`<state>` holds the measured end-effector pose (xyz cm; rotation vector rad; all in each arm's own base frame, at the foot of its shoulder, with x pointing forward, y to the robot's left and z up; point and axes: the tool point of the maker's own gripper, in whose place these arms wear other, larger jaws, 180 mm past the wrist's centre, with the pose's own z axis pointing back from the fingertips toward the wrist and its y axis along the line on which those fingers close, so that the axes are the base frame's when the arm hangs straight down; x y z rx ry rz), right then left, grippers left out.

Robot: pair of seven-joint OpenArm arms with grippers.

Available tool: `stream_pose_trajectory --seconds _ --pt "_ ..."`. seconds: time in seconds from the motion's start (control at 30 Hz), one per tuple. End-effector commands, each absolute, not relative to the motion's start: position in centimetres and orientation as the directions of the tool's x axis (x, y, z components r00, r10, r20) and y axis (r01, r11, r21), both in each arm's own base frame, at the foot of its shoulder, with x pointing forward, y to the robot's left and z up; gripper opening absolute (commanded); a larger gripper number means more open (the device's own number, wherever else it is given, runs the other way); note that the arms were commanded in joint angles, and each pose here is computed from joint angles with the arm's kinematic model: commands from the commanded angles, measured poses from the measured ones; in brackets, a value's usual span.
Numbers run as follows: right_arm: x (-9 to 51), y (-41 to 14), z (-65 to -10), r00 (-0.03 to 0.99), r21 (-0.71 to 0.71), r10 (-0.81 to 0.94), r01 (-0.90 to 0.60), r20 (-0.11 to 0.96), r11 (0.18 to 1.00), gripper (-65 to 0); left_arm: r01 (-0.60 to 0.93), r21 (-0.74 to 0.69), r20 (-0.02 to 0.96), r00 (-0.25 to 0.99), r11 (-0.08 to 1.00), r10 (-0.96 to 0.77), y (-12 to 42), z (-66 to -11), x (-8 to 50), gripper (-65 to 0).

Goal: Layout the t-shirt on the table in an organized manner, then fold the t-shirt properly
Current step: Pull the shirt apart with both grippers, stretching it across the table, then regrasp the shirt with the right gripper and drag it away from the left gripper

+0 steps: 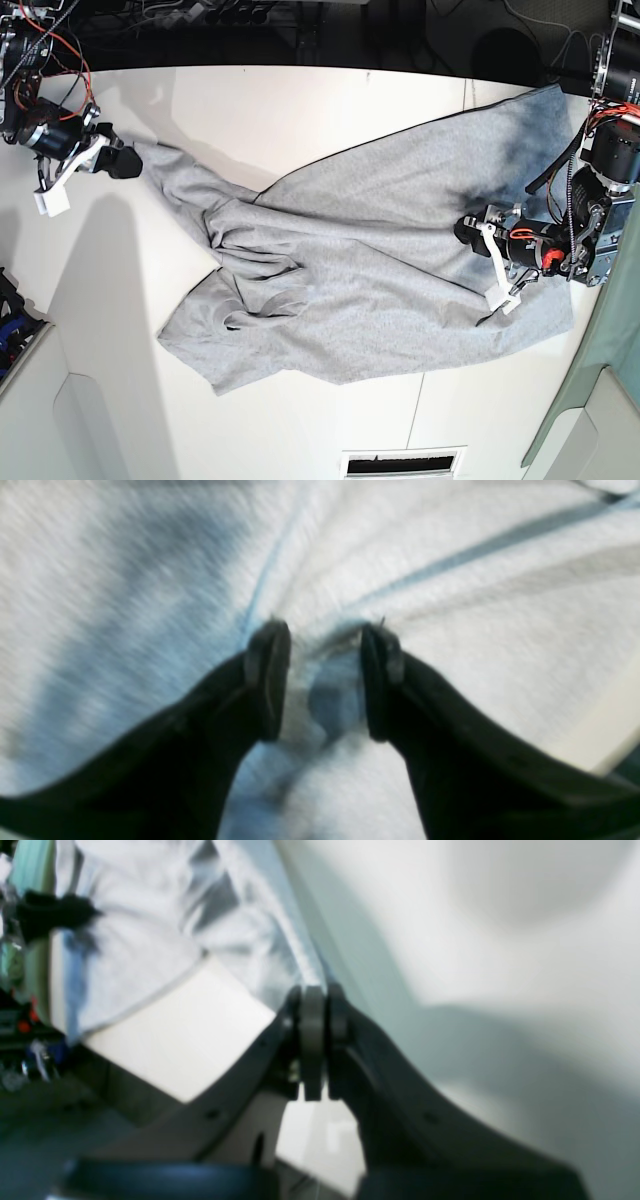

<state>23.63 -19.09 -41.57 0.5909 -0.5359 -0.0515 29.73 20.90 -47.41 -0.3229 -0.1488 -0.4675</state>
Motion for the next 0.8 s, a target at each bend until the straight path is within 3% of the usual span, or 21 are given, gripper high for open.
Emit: stream_pose_trajectory --seconds 0.0,0.3,0.5,0.53,0.6,0.63,0.67,0.77 --pt "23.8 -19.3 -40.5 0.841 0.548 -0.202 -0.129 0.502 0.827 -65.0 0.462 -0.259 0.030 0.881 0.848 -0.471 22.8 -49.1 25.6 -36.8" --pt "17.1 -18.4 -42.5 0.895 0.605 -0.229 -0.056 0.383 0.794 -65.0 0.403 -0.443 0.169 0.915 0.801 -0.367 20.4 -46.4 26.8 -36.8" --pt "16.7 -18.6 -42.7 0.899 0.592 -0.221 -0.051 0.377 0.804 -65.0 0.437 -0.455 0.234 0.899 0.776 -0.369 21.6 -42.7 27.8 -36.8" --pt "16.9 -18.6 -42.6 0.898 0.591 -0.219 -0.054 0.381 0.805 -60.4 0.442 -0.453 0.242 0.897 0.775 -0.370 22.0 -42.1 28.0 -36.9" --pt "17.5 -18.8 -42.5 0.895 0.579 -0.213 -0.060 0.393 0.813 -40.3 0.452 -0.437 0.261 0.891 0.778 -0.371 22.9 -41.0 28.3 -36.8" --pt "18.0 -18.9 -42.3 0.889 0.572 -0.213 -0.065 0.405 0.818 -33.4 0.458 -0.430 0.274 0.887 0.778 -0.371 23.3 -40.5 28.5 -36.9" --pt "18.7 -19.1 -41.8 0.880 0.567 -0.212 -0.076 0.424 0.820 -29.9 0.464 -0.425 0.290 0.883 0.778 -0.368 23.5 -39.8 28.8 -36.8" --pt "21.5 -19.6 -39.7 0.831 0.536 -0.213 -0.117 0.514 0.836 -29.6 0.473 -0.398 0.331 0.873 0.786 -0.358 24.5 -38.3 29.7 -36.8"
